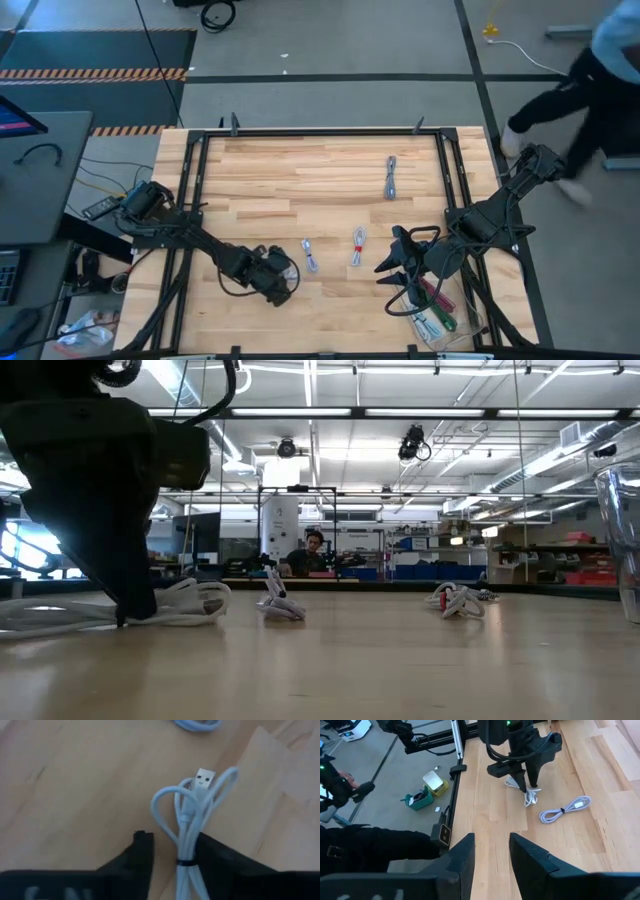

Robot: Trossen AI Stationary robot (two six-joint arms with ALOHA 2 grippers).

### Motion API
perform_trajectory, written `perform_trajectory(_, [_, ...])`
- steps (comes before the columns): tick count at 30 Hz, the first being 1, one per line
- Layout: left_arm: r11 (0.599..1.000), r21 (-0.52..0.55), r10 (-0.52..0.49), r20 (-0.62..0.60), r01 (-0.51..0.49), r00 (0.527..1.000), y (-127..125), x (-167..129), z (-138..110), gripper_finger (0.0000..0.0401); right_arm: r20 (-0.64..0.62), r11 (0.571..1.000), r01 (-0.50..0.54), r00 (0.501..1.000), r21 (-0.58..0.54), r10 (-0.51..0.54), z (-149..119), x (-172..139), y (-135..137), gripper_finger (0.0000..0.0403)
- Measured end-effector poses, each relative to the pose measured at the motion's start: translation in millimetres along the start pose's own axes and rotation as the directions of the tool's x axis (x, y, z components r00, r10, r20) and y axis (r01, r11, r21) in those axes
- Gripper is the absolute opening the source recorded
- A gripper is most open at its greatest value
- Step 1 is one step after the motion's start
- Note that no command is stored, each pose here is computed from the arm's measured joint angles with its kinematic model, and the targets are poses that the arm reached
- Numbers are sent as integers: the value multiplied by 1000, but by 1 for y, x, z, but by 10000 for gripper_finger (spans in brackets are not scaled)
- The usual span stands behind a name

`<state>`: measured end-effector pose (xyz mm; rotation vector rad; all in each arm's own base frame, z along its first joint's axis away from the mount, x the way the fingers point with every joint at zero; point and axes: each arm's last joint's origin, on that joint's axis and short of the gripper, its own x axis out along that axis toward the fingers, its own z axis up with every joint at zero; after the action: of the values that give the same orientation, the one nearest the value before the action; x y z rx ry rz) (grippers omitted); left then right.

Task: Pick and place USB-C Cables
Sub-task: Put the bottom white charger cable into the transparent bin

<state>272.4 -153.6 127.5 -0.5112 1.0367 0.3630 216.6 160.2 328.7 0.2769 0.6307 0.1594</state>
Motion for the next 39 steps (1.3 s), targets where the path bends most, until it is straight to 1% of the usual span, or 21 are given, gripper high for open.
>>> perform_trajectory(2, [1000,8,-10,7,10,1000,0,1,1,88,0,1000,0,1000,0,0,0,0,0,127])
perform_trajectory(4, [998,61,-20,21,18,1000,-3,0,3,34,0,1000,0,1000,-1,0,0,0,0,127])
perform_trajectory(5, [995,94,-19,32,16,999,-6,-1,5,22,0,1000,0,1000,-5,0,0,0,0,127])
perform_trajectory(7, [989,146,-19,65,9,998,-12,-5,11,20,2,1000,0,1000,-19,0,0,0,0,127])
perform_trajectory(9, [981,190,-55,124,31,991,-25,-14,24,19,9,999,11,1000,-31,-11,0,0,0,127])
perform_trajectory(11, [968,244,-99,183,52,978,-38,-29,37,19,20,999,27,999,-47,-26,1,0,-1,127])
perform_trajectory(14, [936,348,-161,285,55,945,-59,-57,59,19,41,997,58,998,-59,-56,1,0,-2,127])
perform_trajectory(17, [892,453,-179,374,-10,910,-79,-95,76,19,68,994,102,993,-49,-99,3,0,-4,127])
perform_trajectory(20, [848,512,-133,454,-136,881,-93,-132,88,18,79,991,127,989,-43,-123,5,2,-7,127])
perform_trajectory(21, [833,523,-111,479,-182,871,-96,-144,90,18,80,990,135,988,-51,-131,6,3,-9,127])
perform_trajectory(24, [813,515,-73,555,-273,829,-103,-176,96,18,62,985,159,986,-62,-155,5,10,-19,127])
perform_trajectory(26, [803,516,-60,569,-299,820,-105,-192,97,18,54,986,157,987,-50,-154,6,19,-25,127])
perform_trajectory(28, [804,516,-66,570,-295,819,-106,-204,97,18,89,985,153,985,-81,-146,11,29,-26,127])
perform_trajectory(29, [810,511,-69,572,-289,818,-107,-208,97,18,126,983,142,984,-118,-127,15,34,-25,127])
perform_trajectory(31, [806,516,-67,566,-289,822,-107,-211,96,18,191,971,93,980,-220,-51,23,44,-21,127])
perform_trajectory(33, [811,513,-68,560,-281,826,-107,-212,93,18,285,948,53,958,-315,41,33,53,-14,127])
perform_trajectory(34, [811,514,-70,559,-279,826,-107,-212,93,18,320,931,52,945,-361,71,36,57,-12,127])
perform_trajectory(36, [813,513,-72,557,-275,827,-107,-212,93,18,379,905,65,919,-421,110,40,63,-7,131])
perform_trajectory(39, [817,511,-70,546,-266,835,-107,-212,92,18,404,883,102,909,-457,104,39,74,-6,144])
